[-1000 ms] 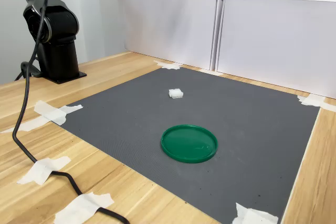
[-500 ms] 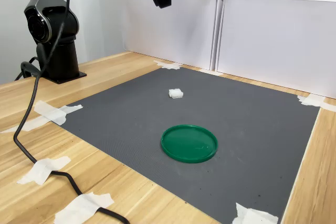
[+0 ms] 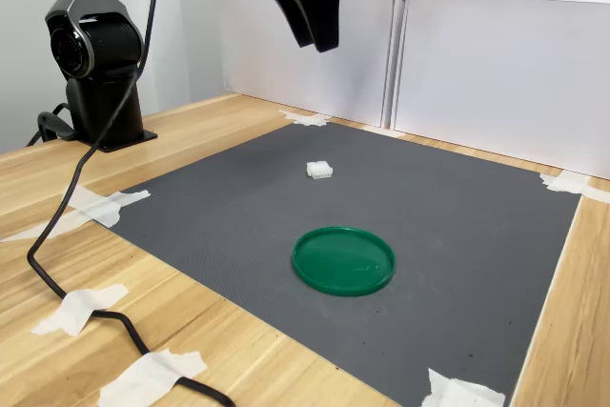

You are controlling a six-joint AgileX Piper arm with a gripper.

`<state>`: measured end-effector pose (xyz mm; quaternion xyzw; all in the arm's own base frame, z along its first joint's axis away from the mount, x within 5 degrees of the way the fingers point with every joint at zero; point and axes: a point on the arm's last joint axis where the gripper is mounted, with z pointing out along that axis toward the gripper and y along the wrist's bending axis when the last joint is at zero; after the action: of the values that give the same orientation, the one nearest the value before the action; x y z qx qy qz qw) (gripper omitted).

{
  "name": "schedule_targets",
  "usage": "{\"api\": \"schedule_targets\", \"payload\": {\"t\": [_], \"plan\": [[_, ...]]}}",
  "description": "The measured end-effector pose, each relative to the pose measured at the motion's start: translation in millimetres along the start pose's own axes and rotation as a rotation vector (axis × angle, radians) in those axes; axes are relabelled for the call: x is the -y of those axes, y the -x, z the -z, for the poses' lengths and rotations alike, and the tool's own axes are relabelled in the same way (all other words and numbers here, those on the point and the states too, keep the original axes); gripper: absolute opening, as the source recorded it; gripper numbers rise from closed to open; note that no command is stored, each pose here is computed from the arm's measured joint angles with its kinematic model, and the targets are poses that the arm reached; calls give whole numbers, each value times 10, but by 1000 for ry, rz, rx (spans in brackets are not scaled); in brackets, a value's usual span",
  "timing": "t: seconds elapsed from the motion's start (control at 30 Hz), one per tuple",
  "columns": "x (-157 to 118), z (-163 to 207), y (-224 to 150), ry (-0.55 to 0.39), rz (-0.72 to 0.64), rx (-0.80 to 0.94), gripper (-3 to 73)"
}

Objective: Grasp a white terminal and put it on the green lid.

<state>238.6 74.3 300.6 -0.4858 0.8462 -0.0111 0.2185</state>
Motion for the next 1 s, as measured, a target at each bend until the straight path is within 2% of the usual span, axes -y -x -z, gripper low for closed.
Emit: {"api": "schedule_targets", "payload": {"t": [0.17, 0.77, 1.0], "plan": [[-70, -104, 6, 4, 19, -8, 676], [21, -804, -10, 112, -30, -180, 676], [20, -899, -6, 116, -44, -170, 671]]}}
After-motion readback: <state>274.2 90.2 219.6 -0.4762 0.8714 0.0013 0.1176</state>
